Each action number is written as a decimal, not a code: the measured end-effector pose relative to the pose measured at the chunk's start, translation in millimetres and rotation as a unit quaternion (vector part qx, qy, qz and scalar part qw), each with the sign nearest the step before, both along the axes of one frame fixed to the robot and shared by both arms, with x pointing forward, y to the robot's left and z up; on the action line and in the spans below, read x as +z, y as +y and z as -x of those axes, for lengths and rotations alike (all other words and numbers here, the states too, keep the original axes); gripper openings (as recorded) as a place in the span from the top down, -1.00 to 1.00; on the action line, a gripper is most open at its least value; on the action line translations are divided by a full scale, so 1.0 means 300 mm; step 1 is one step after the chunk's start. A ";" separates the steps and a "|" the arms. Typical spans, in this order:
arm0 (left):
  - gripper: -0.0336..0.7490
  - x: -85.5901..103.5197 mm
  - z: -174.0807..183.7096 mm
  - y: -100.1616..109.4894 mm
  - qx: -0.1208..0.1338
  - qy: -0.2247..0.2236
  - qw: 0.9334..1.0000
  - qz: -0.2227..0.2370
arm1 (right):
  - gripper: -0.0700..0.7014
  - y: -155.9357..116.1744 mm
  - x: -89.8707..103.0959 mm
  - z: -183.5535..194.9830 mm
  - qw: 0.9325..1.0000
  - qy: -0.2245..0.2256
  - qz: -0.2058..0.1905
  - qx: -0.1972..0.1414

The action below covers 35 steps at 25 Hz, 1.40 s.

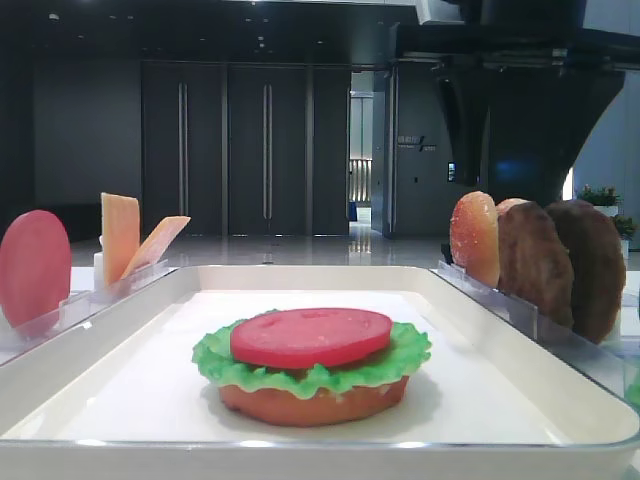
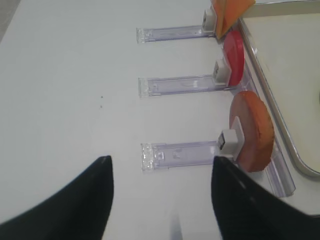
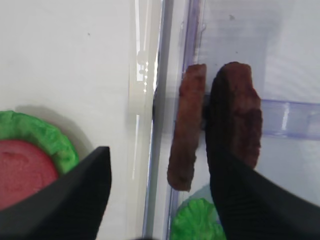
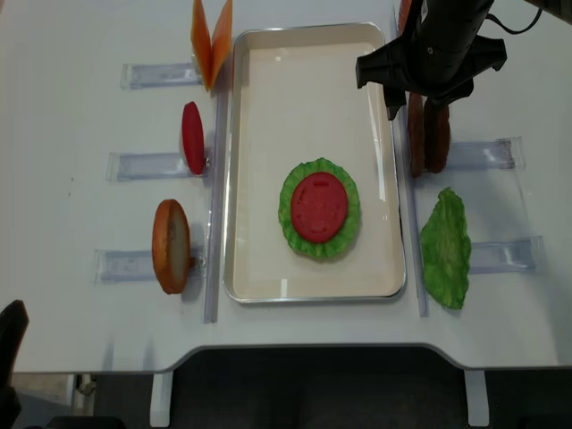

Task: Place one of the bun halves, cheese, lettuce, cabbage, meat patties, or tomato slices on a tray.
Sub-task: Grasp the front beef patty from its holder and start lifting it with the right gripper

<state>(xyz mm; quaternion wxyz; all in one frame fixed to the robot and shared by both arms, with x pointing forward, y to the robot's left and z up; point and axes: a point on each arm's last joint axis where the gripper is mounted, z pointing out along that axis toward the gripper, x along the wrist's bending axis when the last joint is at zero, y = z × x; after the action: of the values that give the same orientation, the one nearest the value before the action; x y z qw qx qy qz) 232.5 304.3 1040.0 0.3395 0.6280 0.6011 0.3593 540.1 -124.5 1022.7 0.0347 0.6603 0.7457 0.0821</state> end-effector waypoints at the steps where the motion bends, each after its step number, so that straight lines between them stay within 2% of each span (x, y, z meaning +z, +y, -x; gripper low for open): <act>1: -0.29 0.000 0.000 0.000 0.000 0.000 1.000 0.000 | -0.26 0.000 0.000 0.000 1.000 0.000 0.001 0.001; 26: -0.29 0.000 0.000 0.000 0.000 0.000 1.000 0.000 | -0.26 0.011 -0.088 -0.028 0.999 0.025 0.024 0.004; 31: -0.29 0.000 0.000 0.000 0.000 0.000 1.000 0.000 | -0.26 0.007 -0.093 -0.035 0.999 0.017 0.034 0.008; 35: -0.29 0.000 0.000 0.000 0.000 0.000 1.000 0.000 | -0.18 0.003 -0.093 -0.038 0.999 0.012 0.041 0.012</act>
<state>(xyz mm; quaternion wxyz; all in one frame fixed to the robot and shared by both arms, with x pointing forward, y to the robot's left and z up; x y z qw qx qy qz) 232.5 304.3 1040.0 0.3395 0.6280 0.6011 0.3593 551.6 -123.5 994.9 0.0517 0.6504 0.7566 0.0434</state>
